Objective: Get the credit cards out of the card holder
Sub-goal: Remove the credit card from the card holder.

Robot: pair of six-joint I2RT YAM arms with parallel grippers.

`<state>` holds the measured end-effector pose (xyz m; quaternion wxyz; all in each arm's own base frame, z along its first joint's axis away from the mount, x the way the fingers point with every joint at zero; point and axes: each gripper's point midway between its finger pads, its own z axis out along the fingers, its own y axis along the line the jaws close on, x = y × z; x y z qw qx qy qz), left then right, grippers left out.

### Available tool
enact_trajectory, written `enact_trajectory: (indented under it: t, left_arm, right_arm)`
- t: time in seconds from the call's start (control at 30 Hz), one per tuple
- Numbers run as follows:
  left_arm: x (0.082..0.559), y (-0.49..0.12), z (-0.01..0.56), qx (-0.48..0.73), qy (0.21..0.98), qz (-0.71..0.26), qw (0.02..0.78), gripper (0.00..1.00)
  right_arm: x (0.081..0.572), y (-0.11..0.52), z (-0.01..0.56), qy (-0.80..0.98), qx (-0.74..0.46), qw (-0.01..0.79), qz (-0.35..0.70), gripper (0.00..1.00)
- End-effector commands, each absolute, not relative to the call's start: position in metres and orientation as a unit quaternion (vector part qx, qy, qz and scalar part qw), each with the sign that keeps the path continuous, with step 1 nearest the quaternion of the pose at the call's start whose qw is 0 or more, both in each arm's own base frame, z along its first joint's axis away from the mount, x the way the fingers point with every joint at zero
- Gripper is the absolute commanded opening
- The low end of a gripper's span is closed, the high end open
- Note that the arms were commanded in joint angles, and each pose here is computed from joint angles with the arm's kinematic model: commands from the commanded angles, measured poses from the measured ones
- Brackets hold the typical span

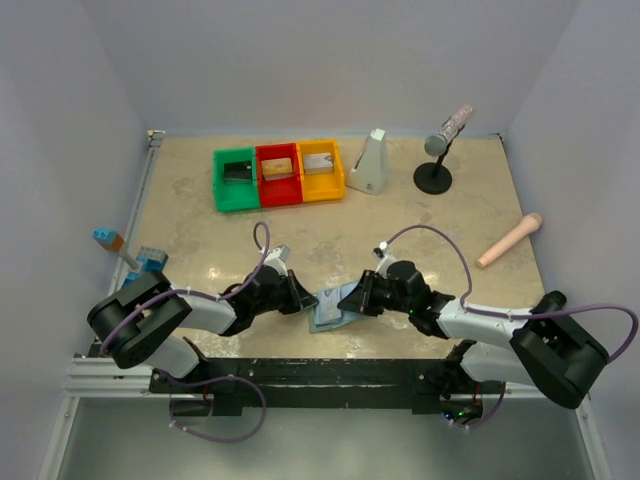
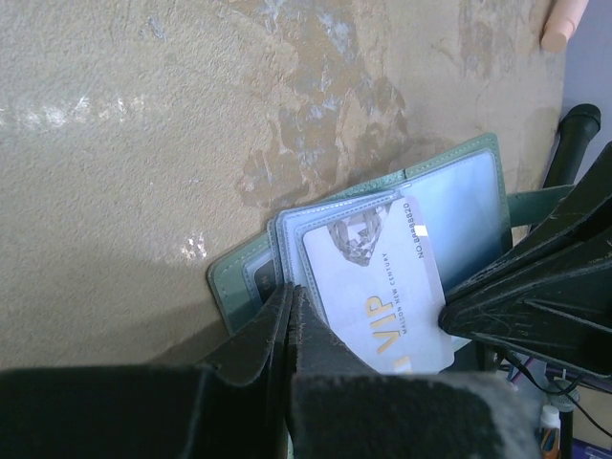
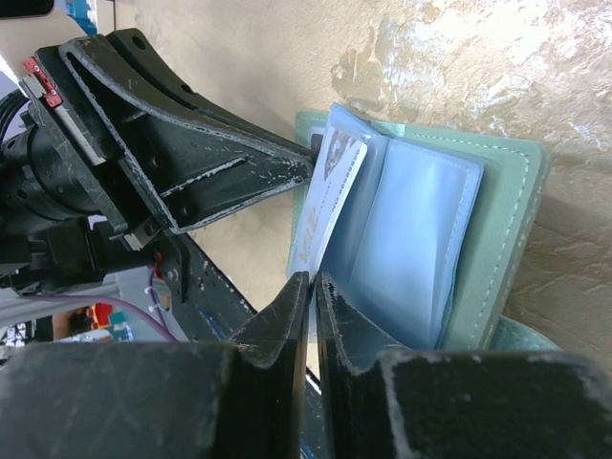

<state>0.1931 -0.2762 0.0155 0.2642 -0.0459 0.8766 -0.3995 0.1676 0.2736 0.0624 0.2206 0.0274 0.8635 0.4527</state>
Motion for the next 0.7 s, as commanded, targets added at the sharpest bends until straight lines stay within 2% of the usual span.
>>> enact_trajectory:
  t: [0.0, 0.2, 0.67]
  left_arm:
    - [0.1474, -0.2207, -0.0581, -0.037, 0.947, -0.262, 0.183, 0.00]
    - [0.1473, -0.2210, -0.0586, -0.037, 0.947, -0.262, 0.182, 0.00]
    - [0.1464, -0.2196, -0.0605, -0.040, 0.948, -0.261, 0.181, 0.00]
  right_arm:
    - [0.1765, 0.2771, 0.0820, 0.845, 0.020, 0.251, 0.472, 0.10]
    - [0.1774, 0.2759, 0.0831, 0.844, 0.021, 0.253, 0.472, 0.00]
    - [0.1779, 0.2691, 0.0836, 0.843, 0.028, 0.262, 0.469, 0.00]
